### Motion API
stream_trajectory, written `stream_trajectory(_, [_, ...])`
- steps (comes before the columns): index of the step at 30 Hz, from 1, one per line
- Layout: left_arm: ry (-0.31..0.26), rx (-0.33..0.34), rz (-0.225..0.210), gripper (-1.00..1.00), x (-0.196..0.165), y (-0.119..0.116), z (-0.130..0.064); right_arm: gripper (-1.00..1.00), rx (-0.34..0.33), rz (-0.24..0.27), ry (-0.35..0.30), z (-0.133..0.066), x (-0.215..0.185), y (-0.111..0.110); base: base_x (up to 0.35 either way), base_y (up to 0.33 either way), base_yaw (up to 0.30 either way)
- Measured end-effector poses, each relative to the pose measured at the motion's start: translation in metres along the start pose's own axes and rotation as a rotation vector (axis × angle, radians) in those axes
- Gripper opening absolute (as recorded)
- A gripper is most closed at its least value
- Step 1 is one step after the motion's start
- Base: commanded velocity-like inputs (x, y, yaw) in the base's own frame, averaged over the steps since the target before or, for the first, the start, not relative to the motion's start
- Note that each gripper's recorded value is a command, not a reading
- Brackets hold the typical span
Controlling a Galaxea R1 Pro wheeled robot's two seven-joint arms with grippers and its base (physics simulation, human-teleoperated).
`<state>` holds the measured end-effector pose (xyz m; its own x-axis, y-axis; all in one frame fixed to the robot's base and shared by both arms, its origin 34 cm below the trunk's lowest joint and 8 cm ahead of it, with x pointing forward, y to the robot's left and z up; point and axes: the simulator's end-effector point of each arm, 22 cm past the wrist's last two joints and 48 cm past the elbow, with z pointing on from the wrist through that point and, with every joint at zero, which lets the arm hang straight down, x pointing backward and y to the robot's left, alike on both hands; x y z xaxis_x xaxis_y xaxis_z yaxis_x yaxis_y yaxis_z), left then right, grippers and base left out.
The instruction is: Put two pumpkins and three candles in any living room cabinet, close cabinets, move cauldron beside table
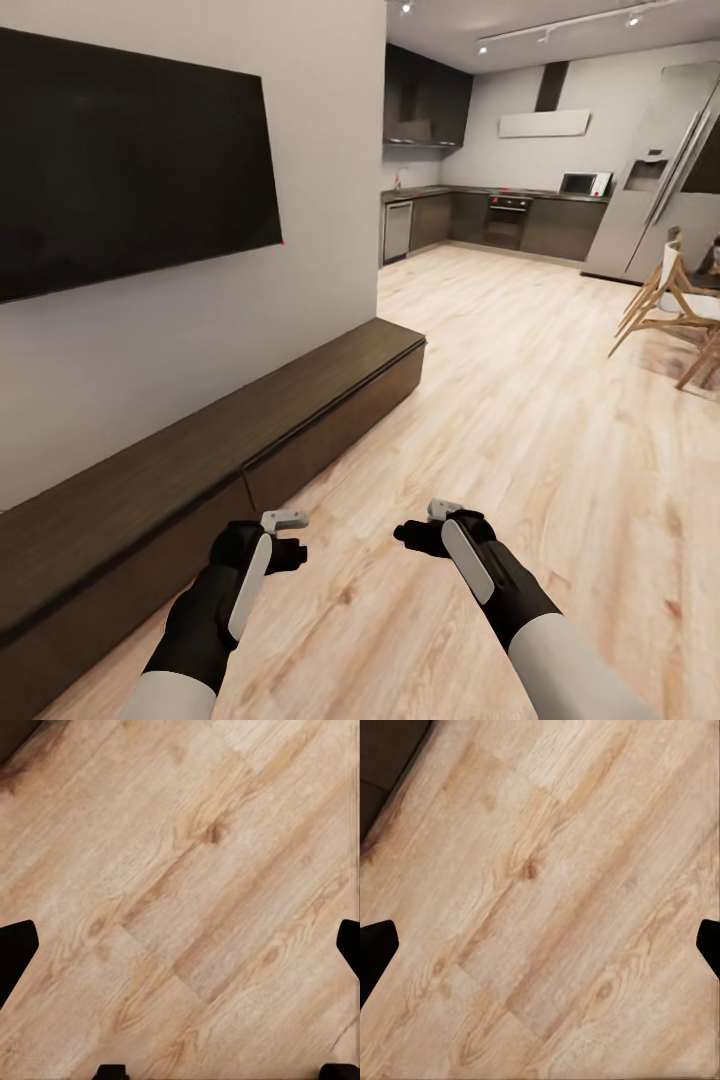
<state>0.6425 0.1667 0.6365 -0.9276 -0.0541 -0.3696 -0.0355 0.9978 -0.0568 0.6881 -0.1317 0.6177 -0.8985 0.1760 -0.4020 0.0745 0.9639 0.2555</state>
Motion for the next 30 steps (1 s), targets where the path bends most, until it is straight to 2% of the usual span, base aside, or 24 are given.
stream_trajectory(26, [-0.013, 0.000, 0.003, 1.00, -0.023, -0.004, -0.048, 1.00, -0.003, -0.003, -0.022, -0.048, -0.029, 0.014, 0.000, 0.000, -0.272])
stream_trajectory(30, [-0.017, -0.001, 0.004, 1.00, -0.027, -0.004, -0.056, 1.00, -0.023, 0.005, -0.062, -0.064, -0.049, 0.023, 0.000, 0.000, -0.248])
